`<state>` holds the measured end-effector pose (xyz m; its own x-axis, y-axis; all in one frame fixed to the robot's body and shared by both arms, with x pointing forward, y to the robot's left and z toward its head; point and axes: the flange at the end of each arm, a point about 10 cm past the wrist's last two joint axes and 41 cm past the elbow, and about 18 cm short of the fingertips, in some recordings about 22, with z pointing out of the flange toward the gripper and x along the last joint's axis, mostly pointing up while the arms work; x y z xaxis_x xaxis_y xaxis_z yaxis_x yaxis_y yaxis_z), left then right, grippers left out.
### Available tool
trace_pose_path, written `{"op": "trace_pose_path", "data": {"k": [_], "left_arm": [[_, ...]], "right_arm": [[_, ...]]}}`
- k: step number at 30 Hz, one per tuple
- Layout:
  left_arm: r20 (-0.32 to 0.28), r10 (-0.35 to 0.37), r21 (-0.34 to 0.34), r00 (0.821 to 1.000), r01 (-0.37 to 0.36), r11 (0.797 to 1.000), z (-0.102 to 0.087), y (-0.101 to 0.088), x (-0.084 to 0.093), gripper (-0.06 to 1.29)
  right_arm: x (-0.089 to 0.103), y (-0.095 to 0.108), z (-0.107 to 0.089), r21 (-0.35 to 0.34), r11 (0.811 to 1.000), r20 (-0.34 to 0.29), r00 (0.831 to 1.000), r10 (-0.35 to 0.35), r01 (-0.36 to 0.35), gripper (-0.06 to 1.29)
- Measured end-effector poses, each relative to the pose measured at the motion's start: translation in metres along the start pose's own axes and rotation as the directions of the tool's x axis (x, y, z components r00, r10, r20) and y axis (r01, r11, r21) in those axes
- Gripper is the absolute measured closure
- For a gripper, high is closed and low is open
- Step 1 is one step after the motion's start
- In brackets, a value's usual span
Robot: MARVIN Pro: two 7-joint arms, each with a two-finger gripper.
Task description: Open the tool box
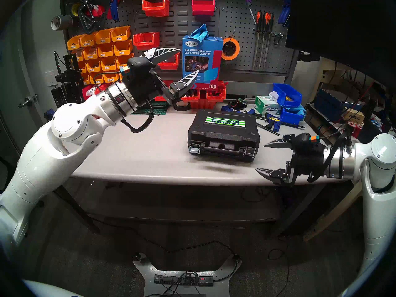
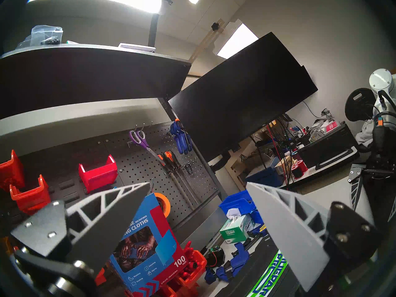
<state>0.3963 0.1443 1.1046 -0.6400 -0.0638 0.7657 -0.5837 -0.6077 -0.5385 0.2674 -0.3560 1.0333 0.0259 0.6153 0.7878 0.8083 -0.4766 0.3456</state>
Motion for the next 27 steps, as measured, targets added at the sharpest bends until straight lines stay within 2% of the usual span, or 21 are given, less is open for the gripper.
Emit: {"op": "trace_pose_path", "data": {"k": [3, 5, 10, 14, 16, 20, 23, 27], "left_arm": [[0.0, 0.0, 0.0, 1.0, 0.0, 1.0, 0.0, 0.0, 0.0, 0.02], [0.0, 0.001, 0.0, 1.0, -0.001, 1.0, 0.0, 0.0, 0.0, 0.02], [0.0, 0.001, 0.0, 1.0, -0.001, 1.0, 0.0, 0.0, 0.0, 0.02], [0.0, 0.001, 0.0, 1.0, -0.001, 1.0, 0.0, 0.0, 0.0, 0.02], [0.0, 0.001, 0.0, 1.0, -0.001, 1.0, 0.0, 0.0, 0.0, 0.02], [0.0, 0.001, 0.0, 1.0, -0.001, 1.0, -0.001, 0.0, 0.001, 0.02], [0.0, 0.0, 0.0, 1.0, 0.0, 1.0, -0.001, 0.0, 0.001, 0.02], [0.0, 0.0, 0.0, 1.0, 0.0, 1.0, -0.001, 0.0, 0.001, 0.02]], "right_arm": [[-0.005, -0.004, -0.002, 0.039, 0.997, 0.052, 0.997, -0.064, 0.062, -0.01], [-0.006, -0.006, 0.0, 0.07, 0.991, 0.091, 0.988, -0.123, 0.117, -0.01], [-0.005, -0.008, 0.007, 0.149, 0.959, 0.151, 0.953, -0.264, 0.242, -0.01], [-0.003, -0.009, 0.015, 0.192, 0.918, 0.163, 0.911, -0.379, 0.348, -0.01], [-0.002, -0.008, 0.017, 0.196, 0.905, 0.161, 0.898, -0.41, 0.378, -0.01], [0.0, -0.005, 0.024, 0.185, 0.864, 0.15, 0.855, -0.496, 0.468, -0.01], [0.002, 0.0, 0.028, 0.165, 0.849, 0.15, 0.838, -0.525, 0.502, -0.01], [0.002, 0.007, 0.033, 0.136, 0.843, 0.155, 0.829, -0.538, 0.521, -0.01]]}}
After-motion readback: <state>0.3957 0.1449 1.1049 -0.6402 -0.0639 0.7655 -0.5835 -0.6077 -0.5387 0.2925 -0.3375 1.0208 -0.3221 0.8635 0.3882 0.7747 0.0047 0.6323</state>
